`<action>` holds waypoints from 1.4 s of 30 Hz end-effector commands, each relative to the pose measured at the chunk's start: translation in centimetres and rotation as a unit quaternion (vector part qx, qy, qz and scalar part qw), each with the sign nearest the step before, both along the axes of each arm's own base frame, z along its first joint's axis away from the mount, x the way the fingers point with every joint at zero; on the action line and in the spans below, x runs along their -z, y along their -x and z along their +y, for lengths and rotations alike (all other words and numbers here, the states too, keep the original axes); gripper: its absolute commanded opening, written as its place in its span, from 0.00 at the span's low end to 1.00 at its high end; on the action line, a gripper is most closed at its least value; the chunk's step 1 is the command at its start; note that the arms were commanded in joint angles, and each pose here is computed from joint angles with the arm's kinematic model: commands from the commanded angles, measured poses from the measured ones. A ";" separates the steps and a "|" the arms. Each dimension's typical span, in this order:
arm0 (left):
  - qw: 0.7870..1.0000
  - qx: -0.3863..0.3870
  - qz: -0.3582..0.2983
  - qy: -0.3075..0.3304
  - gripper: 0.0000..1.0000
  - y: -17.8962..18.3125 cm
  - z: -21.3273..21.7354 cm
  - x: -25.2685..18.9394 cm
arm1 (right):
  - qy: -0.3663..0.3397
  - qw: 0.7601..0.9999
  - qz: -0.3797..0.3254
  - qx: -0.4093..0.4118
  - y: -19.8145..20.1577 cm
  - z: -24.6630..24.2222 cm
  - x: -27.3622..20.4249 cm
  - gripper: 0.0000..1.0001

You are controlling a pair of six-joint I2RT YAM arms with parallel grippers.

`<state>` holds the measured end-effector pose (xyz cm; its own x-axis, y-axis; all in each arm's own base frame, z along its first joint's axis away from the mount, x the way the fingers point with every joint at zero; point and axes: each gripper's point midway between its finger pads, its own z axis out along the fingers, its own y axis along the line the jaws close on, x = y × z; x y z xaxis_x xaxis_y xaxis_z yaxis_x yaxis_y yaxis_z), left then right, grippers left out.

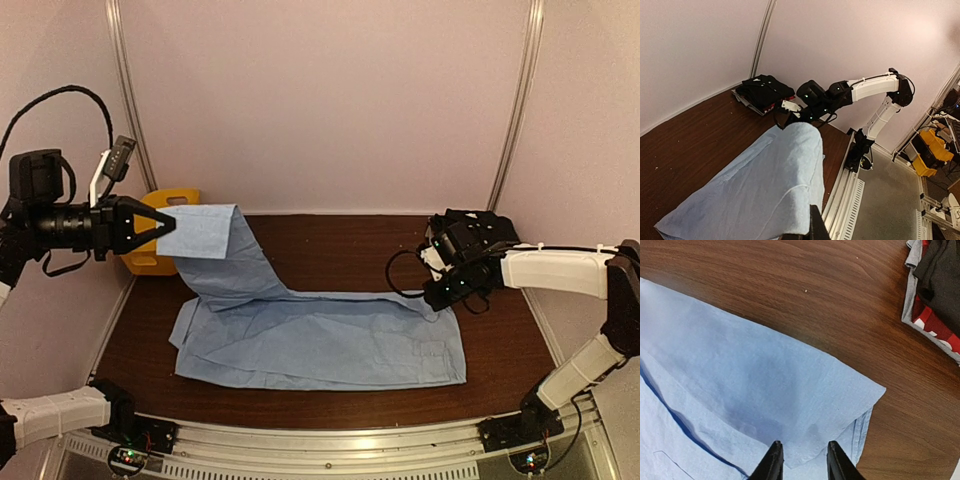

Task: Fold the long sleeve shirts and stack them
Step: Fold the corner of the shirt from the 1/3-folded shirt.

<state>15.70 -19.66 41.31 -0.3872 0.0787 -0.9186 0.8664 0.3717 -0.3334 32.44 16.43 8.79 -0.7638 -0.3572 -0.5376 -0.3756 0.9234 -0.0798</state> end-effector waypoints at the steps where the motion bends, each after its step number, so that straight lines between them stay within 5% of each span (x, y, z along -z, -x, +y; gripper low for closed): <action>1: 1.000 0.009 -0.015 0.006 0.00 0.6 0.1 -0.4 | 0.016 0.999 -0.008 0.041 0.3 -1.4 -1.0 0.34; 9: 0.998 0.049 -0.034 0.021 0.00 2.8 0.0 -0.8 | -0.113 0.993 -0.024 -0.024 -0.7 4.1 -3.5 0.44; 16: 0.997 0.064 -0.039 0.024 0.00 4.0 0.1 -0.2 | -0.171 0.983 -0.002 -0.064 -2.7 10.2 -1.7 0.44; 34: 1.000 0.008 0.020 -0.005 0.00 0.1 -0.1 4.7 | -0.143 0.983 0.090 -0.077 1.0 10.2 6.9 0.33; 42: 0.999 0.010 0.034 -0.003 0.00 -0.8 -0.6 5.7 | -0.140 0.986 0.067 -0.069 1.3 9.3 5.5 0.37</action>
<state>15.65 -19.98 34.90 -0.4829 0.1145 -0.8682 0.8348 0.3595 -0.4169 31.90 26.52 2.63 -0.7893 -0.3234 -0.5219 -0.5034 0.8276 0.2484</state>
